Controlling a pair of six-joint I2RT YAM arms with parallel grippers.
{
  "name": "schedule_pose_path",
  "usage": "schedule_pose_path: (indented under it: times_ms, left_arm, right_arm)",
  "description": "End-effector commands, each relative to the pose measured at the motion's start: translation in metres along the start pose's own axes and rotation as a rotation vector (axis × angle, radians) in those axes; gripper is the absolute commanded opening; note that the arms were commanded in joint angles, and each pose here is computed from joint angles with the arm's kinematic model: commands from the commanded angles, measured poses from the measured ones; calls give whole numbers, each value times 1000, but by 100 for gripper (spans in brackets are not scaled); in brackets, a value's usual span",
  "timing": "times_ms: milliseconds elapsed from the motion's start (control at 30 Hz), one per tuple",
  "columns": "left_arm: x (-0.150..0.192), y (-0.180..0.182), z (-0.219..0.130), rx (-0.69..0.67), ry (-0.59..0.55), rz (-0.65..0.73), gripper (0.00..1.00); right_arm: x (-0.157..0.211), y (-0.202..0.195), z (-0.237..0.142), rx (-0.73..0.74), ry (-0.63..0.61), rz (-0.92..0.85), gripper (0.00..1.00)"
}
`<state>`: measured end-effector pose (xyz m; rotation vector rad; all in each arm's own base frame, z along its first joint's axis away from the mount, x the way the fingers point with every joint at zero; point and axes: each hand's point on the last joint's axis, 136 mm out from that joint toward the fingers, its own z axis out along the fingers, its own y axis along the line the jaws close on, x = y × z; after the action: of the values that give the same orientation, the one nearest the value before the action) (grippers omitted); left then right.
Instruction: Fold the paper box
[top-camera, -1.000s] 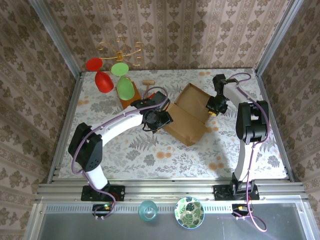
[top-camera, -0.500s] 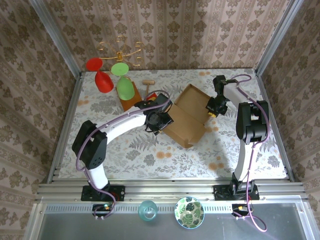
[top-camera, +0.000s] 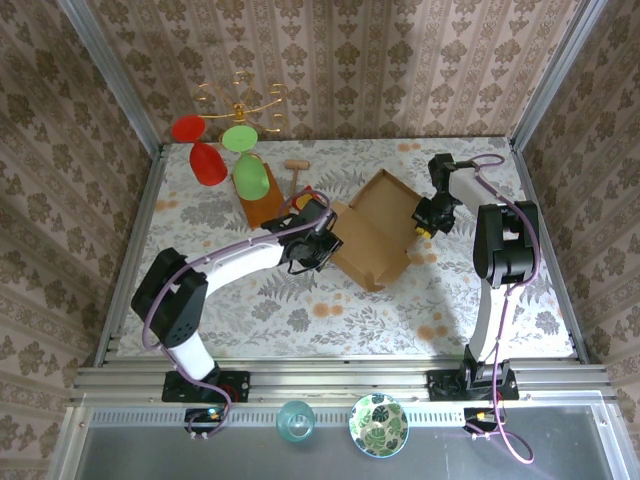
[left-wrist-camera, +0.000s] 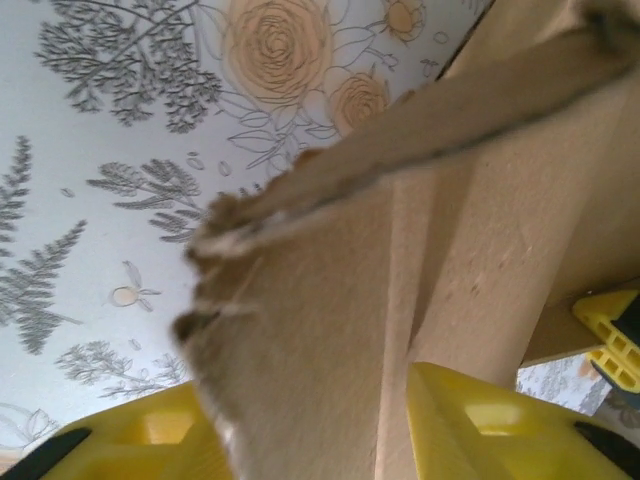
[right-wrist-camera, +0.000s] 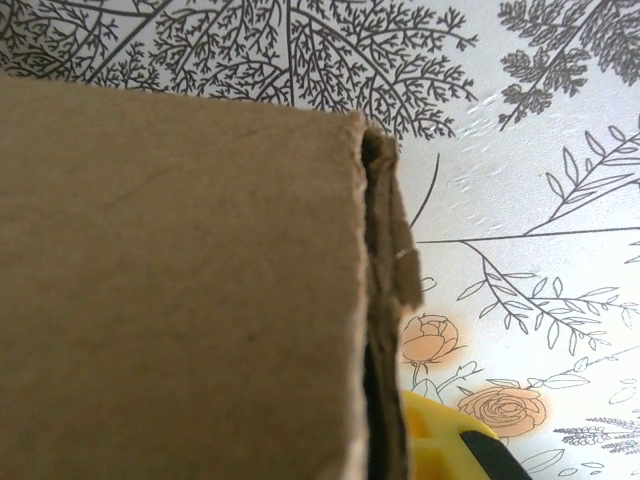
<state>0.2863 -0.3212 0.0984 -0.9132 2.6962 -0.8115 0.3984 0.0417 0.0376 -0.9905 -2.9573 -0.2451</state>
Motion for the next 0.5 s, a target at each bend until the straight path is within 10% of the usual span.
schedule_pose_path:
  times_ms: [0,133,267,467]
  left_arm:
    - [2,-2,-1,-40,-19,-6,27]
    - [-4,12,-16,-190,-53,37,2]
    - [-18,13,-40,-327,-118,160,0]
    - [-39,-5,-68,-423,-159,376,0]
  right_arm:
    - [11,-19,19,81,35,17,0]
    - [13,-19,15,72,28,16,1]
    - [19,-4,-4,-1,8,-16,48]
    - [38,21,-62,-153,-41,-80,67]
